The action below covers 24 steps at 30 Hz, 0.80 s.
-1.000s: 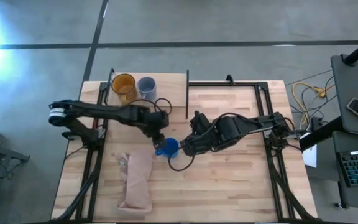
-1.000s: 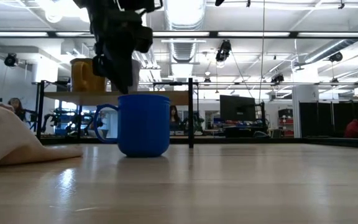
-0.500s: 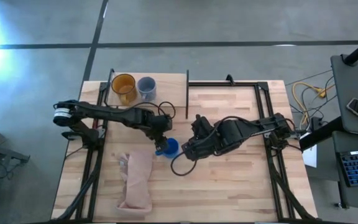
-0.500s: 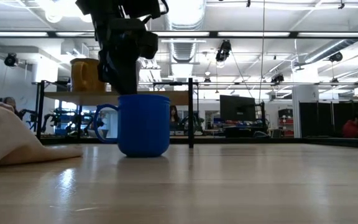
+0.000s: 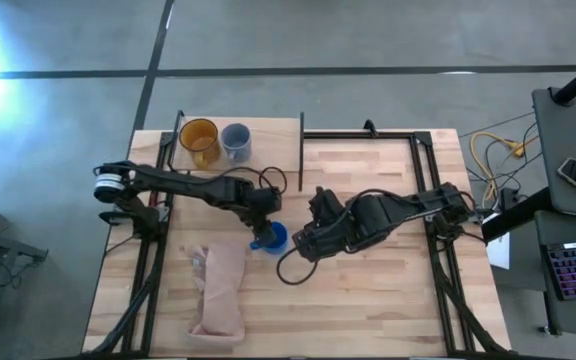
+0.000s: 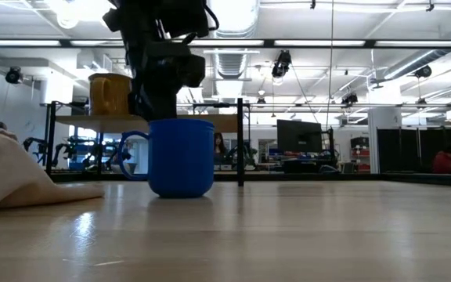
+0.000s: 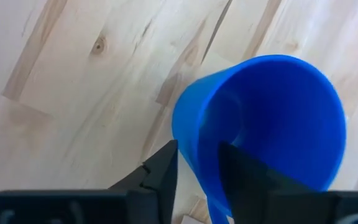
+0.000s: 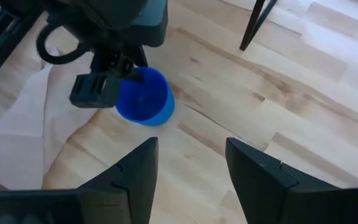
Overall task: Stack small to large cups/mugs on shelf
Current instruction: Put the blue mug on the shelf
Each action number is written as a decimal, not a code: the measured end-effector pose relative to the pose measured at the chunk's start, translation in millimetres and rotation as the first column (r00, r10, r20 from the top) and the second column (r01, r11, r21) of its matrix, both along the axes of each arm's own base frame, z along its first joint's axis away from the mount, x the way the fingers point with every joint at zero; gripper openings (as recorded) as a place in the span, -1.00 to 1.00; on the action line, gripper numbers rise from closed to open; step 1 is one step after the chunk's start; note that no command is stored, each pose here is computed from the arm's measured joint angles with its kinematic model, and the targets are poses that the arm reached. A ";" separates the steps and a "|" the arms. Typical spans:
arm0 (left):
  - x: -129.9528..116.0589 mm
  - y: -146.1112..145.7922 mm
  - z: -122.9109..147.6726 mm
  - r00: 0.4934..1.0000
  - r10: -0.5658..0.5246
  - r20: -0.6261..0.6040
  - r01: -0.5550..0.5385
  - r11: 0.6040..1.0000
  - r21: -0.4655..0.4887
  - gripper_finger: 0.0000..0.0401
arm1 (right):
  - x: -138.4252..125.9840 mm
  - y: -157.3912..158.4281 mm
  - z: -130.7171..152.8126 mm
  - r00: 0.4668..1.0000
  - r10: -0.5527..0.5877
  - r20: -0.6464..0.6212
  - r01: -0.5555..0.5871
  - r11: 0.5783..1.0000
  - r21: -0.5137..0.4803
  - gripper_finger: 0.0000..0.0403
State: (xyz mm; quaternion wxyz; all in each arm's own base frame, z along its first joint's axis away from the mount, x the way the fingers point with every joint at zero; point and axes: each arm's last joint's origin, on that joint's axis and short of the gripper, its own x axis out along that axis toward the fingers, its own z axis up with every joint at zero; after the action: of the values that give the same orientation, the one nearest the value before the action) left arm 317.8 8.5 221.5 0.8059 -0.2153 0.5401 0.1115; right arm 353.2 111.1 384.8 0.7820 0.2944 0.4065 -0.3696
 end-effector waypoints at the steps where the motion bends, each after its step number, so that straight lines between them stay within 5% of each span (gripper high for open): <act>1: 1.0 0.0 -2.0 1.000 0.000 -0.005 0.000 1.000 0.000 -0.54 | -0.5 1.5 0.0 1.000 -0.006 0.004 0.006 1.000 0.005 -0.11; 9: 3.1 0.7 -4.8 1.000 0.021 -0.008 -0.021 1.000 0.014 -0.97 | -10.5 18.8 3.1 0.999 -0.033 0.041 0.032 0.999 0.043 -0.22; 17: 2.1 5.4 16.5 0.995 0.085 0.056 -0.086 0.996 0.017 -0.99 | -19.5 41.7 -1.3 0.996 -0.062 0.056 0.057 0.995 0.082 -0.39; 24: -13.5 17.1 68.0 0.968 0.206 0.141 -0.207 0.978 -0.005 -1.00 | -29.3 65.0 -14.4 0.998 -0.050 0.029 0.047 0.995 0.082 -0.50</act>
State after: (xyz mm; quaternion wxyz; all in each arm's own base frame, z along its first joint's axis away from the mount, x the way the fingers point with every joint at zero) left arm 304.3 25.6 289.5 0.8272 -0.2735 0.4559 0.1820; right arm 323.9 176.1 370.4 0.7662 0.3415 0.4020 -0.3670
